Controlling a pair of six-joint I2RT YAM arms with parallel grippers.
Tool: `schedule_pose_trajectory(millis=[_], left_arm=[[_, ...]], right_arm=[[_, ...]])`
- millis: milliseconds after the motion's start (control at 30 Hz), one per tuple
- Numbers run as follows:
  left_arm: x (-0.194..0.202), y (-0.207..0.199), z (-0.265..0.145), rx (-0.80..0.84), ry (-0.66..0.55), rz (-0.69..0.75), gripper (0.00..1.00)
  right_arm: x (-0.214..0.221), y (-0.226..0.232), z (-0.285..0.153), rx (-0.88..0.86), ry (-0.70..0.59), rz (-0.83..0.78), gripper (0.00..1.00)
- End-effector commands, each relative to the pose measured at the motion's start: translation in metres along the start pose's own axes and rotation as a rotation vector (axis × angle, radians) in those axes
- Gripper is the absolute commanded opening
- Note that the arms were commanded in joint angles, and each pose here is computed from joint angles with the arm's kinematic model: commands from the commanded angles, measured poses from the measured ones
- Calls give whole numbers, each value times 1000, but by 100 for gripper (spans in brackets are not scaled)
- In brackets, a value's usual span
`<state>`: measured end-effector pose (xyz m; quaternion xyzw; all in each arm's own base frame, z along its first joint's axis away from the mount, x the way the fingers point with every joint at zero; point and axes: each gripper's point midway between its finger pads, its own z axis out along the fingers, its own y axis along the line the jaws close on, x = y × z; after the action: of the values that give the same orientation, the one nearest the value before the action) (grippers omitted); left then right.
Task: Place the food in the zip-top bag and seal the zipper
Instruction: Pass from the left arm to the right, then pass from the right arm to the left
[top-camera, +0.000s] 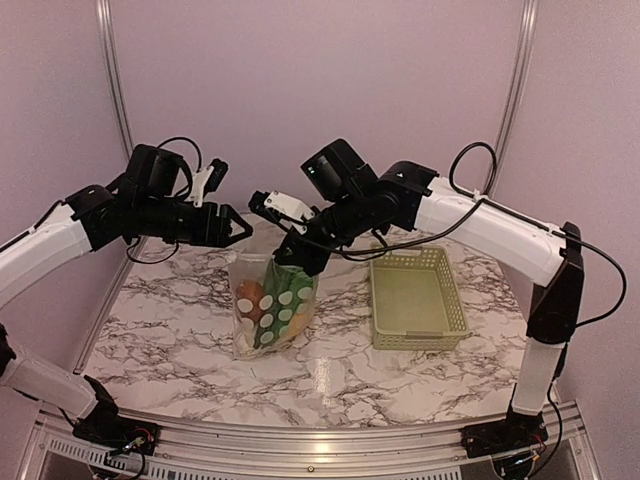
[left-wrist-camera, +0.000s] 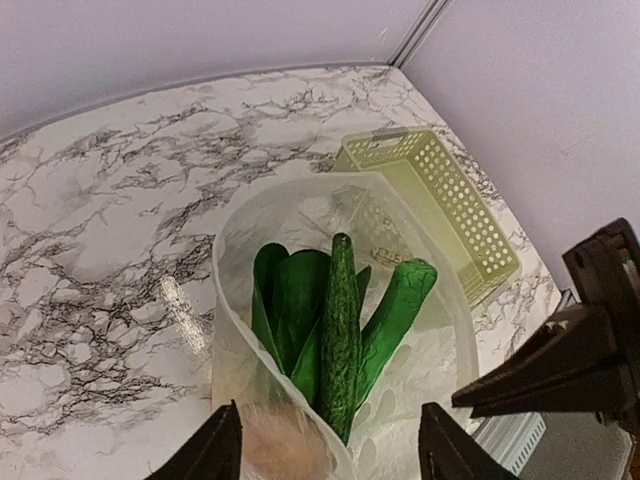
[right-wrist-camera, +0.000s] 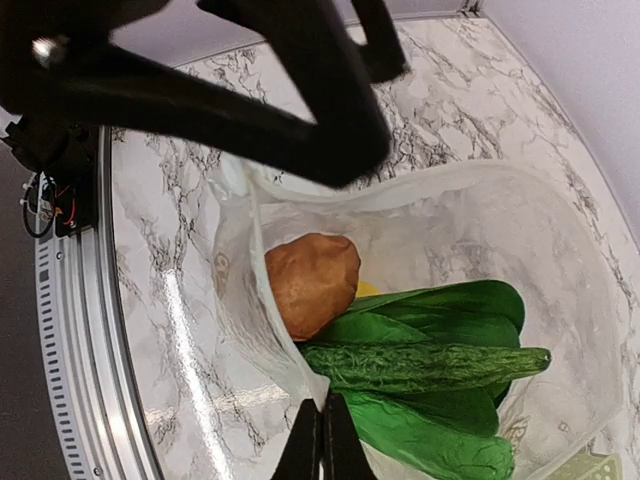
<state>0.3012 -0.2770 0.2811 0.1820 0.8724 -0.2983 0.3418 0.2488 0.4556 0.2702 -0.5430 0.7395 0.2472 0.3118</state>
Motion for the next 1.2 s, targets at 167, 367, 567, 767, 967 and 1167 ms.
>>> schedule_pose_trajectory(millis=[167, 367, 567, 767, 967, 1167], left_arm=[[46, -1, -98, 84, -296, 51, 72], [84, 2, -93, 147, -296, 56, 62], [90, -13, -68, 219, -289, 175, 53], [92, -30, -47, 233, -254, 302, 55], [85, -36, -36, 241, -258, 331, 50], [73, -34, -27, 194, -317, 339, 41]], right_arm=[[18, -4, -4, 15, 55, 28, 0], [13, -4, -7, -4, 33, 52, 0], [11, -3, -4, -35, 21, 79, 0], [13, -6, 1, -51, 24, 112, 0], [13, -8, 3, -49, 24, 125, 0], [12, -8, 3, -51, 19, 139, 0]])
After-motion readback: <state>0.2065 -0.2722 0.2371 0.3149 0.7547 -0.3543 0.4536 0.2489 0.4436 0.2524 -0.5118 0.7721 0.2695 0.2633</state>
